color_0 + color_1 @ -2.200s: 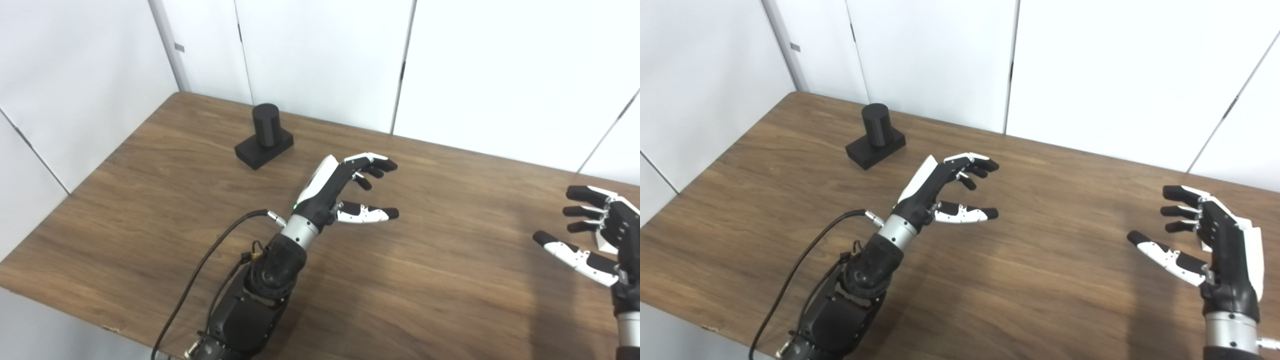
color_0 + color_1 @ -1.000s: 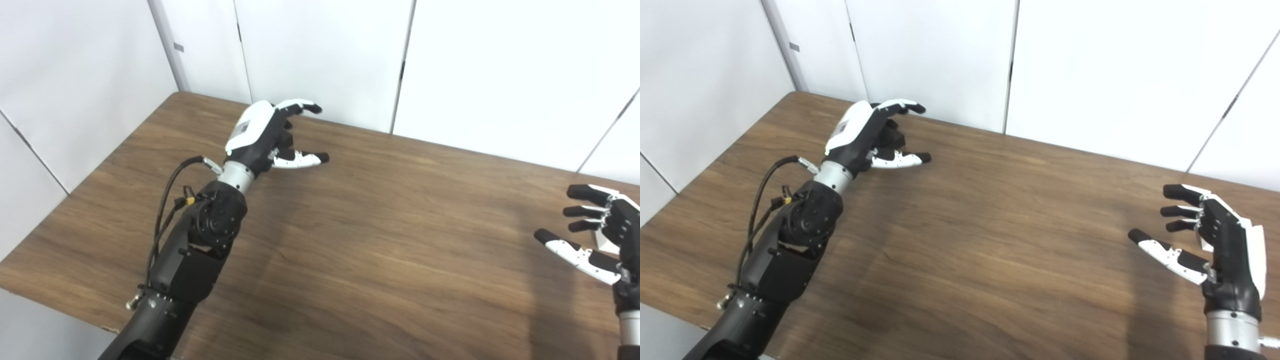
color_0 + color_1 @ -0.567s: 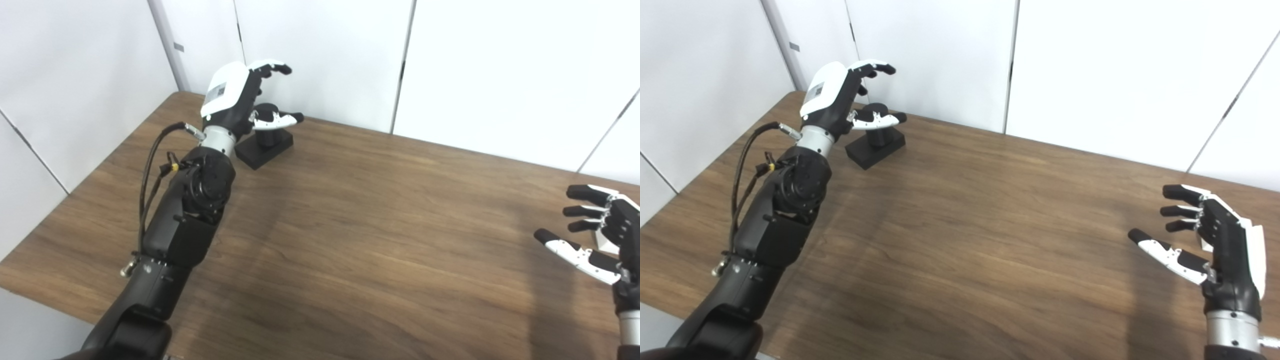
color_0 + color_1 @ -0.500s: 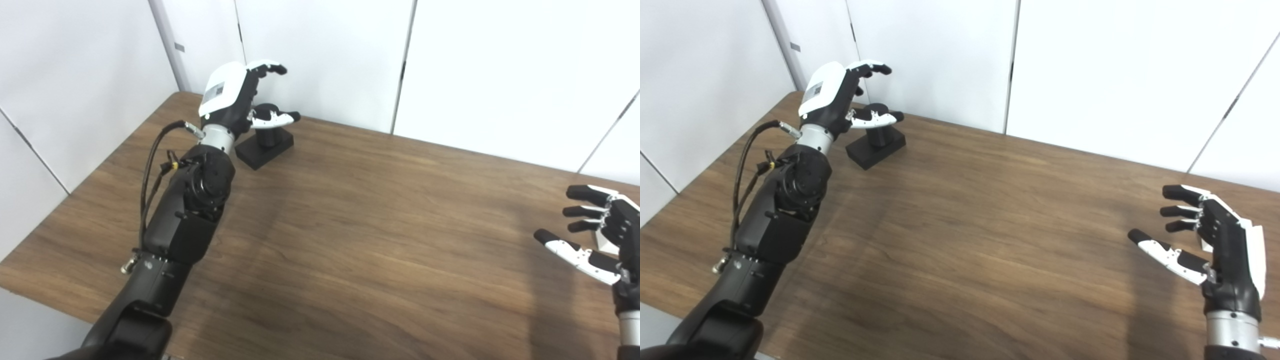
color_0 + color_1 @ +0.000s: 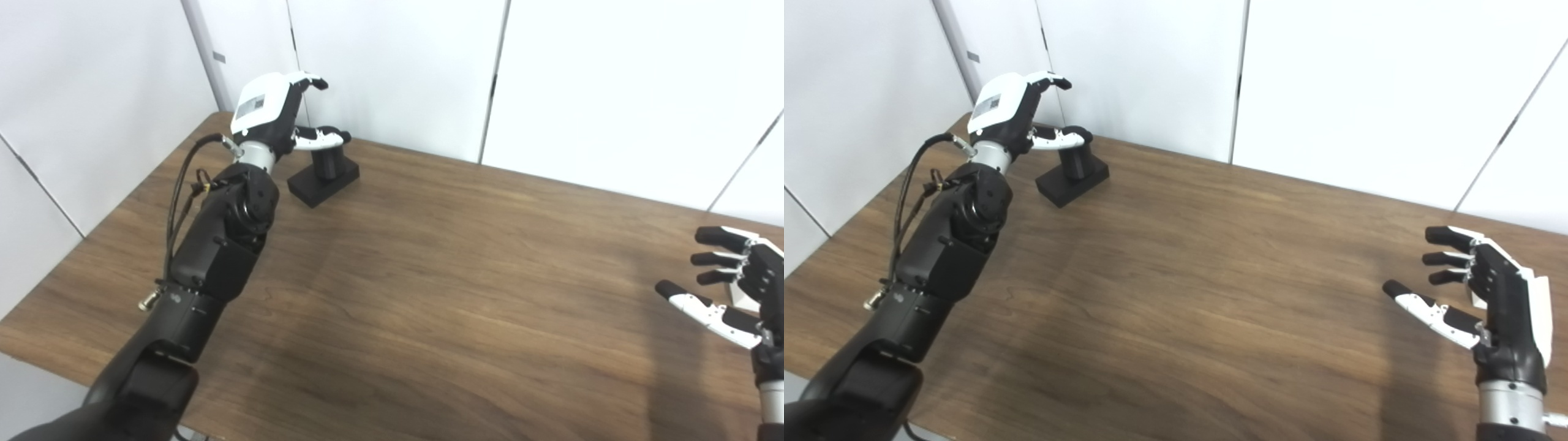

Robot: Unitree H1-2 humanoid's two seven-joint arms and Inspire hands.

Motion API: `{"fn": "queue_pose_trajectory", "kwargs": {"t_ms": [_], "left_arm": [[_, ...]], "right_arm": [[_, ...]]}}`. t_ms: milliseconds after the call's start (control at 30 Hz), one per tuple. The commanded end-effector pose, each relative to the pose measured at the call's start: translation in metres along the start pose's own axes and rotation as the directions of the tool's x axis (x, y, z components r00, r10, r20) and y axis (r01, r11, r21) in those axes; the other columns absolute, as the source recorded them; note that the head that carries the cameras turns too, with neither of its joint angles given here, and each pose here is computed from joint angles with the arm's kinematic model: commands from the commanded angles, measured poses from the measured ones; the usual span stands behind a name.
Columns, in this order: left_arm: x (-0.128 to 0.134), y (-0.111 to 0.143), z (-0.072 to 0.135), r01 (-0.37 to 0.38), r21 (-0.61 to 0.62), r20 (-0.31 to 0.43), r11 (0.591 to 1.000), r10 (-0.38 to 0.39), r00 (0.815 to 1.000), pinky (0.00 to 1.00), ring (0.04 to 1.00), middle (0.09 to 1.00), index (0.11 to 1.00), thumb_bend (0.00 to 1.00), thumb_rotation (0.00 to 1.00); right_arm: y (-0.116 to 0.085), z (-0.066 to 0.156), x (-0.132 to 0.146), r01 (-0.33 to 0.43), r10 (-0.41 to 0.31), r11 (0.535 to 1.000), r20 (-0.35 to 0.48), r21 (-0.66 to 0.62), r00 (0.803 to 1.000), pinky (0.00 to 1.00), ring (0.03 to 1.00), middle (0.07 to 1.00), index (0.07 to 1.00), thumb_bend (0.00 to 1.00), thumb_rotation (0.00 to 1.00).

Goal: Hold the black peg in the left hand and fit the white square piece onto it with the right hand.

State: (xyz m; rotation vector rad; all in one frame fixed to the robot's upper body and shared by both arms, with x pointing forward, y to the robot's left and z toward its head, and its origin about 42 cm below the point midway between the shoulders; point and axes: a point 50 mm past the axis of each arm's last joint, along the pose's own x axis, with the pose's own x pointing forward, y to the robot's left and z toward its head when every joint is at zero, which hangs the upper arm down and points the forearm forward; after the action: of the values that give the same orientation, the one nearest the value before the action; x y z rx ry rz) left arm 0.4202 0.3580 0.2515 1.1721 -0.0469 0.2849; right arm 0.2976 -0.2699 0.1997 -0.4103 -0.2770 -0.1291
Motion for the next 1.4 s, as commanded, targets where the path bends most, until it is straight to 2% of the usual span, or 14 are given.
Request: {"fn": "queue_pose_trajectory", "kwargs": {"t_ms": [0,200,500,833,1133,1367], "left_arm": [[0.019,0.030,0.007,-0.079,0.052,0.006,0.996,0.079,0.997,0.82,0.986,0.949,0.849,0.89,0.43],[0.022,0.025,0.005,-0.026,0.100,-0.061,0.995,0.032,0.998,0.86,1.000,0.973,0.863,0.95,0.53],[0.018,0.007,0.001,0.044,0.137,-0.124,0.990,-0.027,0.992,0.87,1.000,0.977,0.828,0.93,0.53],[0.011,-0.016,-0.008,0.109,0.174,-0.167,0.979,-0.079,0.983,0.85,0.987,0.969,0.851,0.97,0.61],[0.010,-0.028,-0.016,0.147,0.176,-0.206,0.973,-0.109,0.972,0.88,1.000,0.976,0.853,0.96,0.59],[0.010,-0.038,-0.023,0.175,0.188,-0.233,0.966,-0.129,0.964,0.86,0.995,0.969,0.848,0.96,0.57]], "right_arm": [[-0.005,0.018,0.006,0.018,-0.019,1.000,0.077,0.004,0.997,0.49,0.601,0.691,0.654,0.58,0.00],[-0.006,0.020,0.005,0.020,-0.022,1.000,0.067,0.022,0.998,0.49,0.606,0.696,0.658,0.57,0.00],[-0.007,0.020,0.006,0.019,-0.020,1.000,0.073,0.021,0.997,0.49,0.608,0.701,0.665,0.57,0.00],[-0.009,0.022,0.004,0.014,-0.015,1.000,0.057,0.016,0.998,0.51,0.625,0.717,0.683,0.55,0.00],[-0.010,0.023,0.003,0.011,-0.012,1.000,0.067,0.012,0.998,0.50,0.619,0.713,0.678,0.55,0.00],[-0.010,0.022,0.003,0.017,-0.018,1.000,0.060,0.022,0.998,0.50,0.611,0.711,0.678,0.55,0.00]]}}
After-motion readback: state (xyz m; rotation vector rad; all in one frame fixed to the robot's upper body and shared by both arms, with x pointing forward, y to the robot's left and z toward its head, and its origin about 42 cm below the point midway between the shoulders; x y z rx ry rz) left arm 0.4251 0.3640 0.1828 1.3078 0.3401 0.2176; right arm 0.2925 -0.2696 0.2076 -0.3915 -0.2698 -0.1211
